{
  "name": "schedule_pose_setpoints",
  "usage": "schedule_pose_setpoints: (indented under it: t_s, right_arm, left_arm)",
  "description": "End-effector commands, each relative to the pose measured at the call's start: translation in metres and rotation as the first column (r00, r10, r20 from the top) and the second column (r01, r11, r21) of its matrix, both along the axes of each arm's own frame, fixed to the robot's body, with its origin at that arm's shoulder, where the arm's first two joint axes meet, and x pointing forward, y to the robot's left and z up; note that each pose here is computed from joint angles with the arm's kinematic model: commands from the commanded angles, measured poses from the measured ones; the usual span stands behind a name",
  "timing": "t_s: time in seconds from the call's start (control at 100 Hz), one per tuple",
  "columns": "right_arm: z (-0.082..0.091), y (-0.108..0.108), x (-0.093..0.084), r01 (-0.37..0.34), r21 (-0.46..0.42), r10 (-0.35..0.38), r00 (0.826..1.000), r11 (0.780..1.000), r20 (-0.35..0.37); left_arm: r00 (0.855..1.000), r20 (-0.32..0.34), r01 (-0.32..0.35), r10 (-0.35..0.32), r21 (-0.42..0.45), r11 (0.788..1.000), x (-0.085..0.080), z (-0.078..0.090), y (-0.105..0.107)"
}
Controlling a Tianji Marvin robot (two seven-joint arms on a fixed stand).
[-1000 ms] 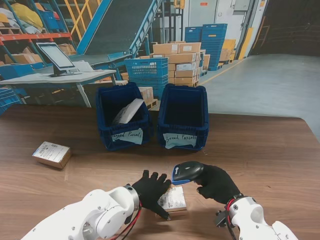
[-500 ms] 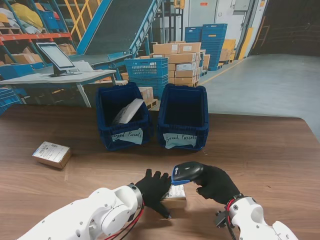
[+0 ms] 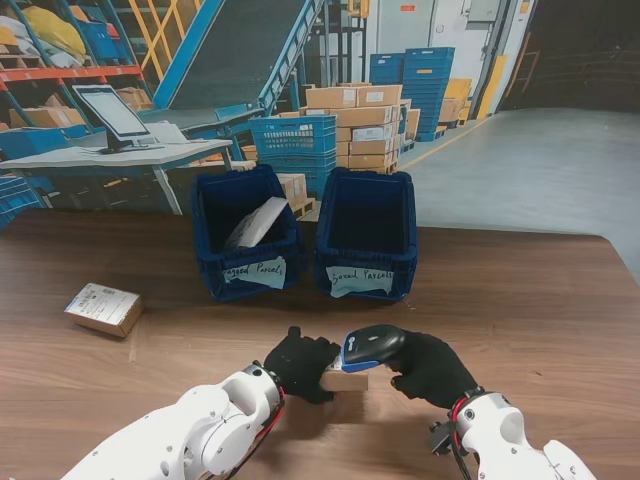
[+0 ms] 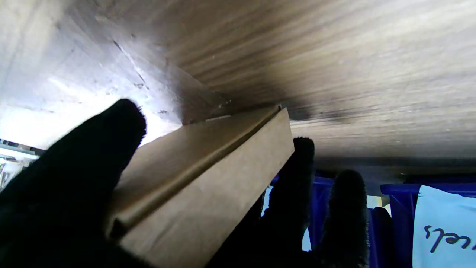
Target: Scan and sort packages by packaging type
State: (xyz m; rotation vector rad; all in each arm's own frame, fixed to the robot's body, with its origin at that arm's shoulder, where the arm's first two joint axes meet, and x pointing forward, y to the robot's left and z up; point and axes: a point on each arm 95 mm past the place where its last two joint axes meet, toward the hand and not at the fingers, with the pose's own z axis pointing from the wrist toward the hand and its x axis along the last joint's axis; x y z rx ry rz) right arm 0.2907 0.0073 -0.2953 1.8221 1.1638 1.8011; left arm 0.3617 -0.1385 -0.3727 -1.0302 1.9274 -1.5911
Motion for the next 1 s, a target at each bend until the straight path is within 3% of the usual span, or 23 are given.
schedule_pose_setpoints:
  t_s: [0.0, 0.46, 0.66, 0.99]
  right_arm:
    - [0.001, 0.004, -0.001, -0.017, 0.008, 0.017, 1.000, 1.000, -0.006]
    - [-0.001, 0.005, 0.000, -0.022, 0.009, 0.023, 1.000, 1.000, -0.007]
    - [-0.001, 0.006, 0.000, -0.024, 0.010, 0.024, 1.000, 1.000, -0.009]
    - [-0.003, 0.006, 0.000, -0.022, 0.013, 0.022, 1.000, 1.000, -0.014]
  left_arm:
    - [0.999, -0.042, 0.003, -0.002, 0.004, 1.000, -0.007, -0.010, -0.003]
    - [0.998, 0.044, -0.043, 0.046, -0.054, 0.998, 0.000, 0.007, -0.002]
    - [0.997, 0.052, -0.057, 0.060, -0.056, 0.997, 0.004, 0.018, -0.001]
    - [0.991, 0.105, -0.077, 0.084, -0.069, 0.995, 0.009, 0.050, 0.004]
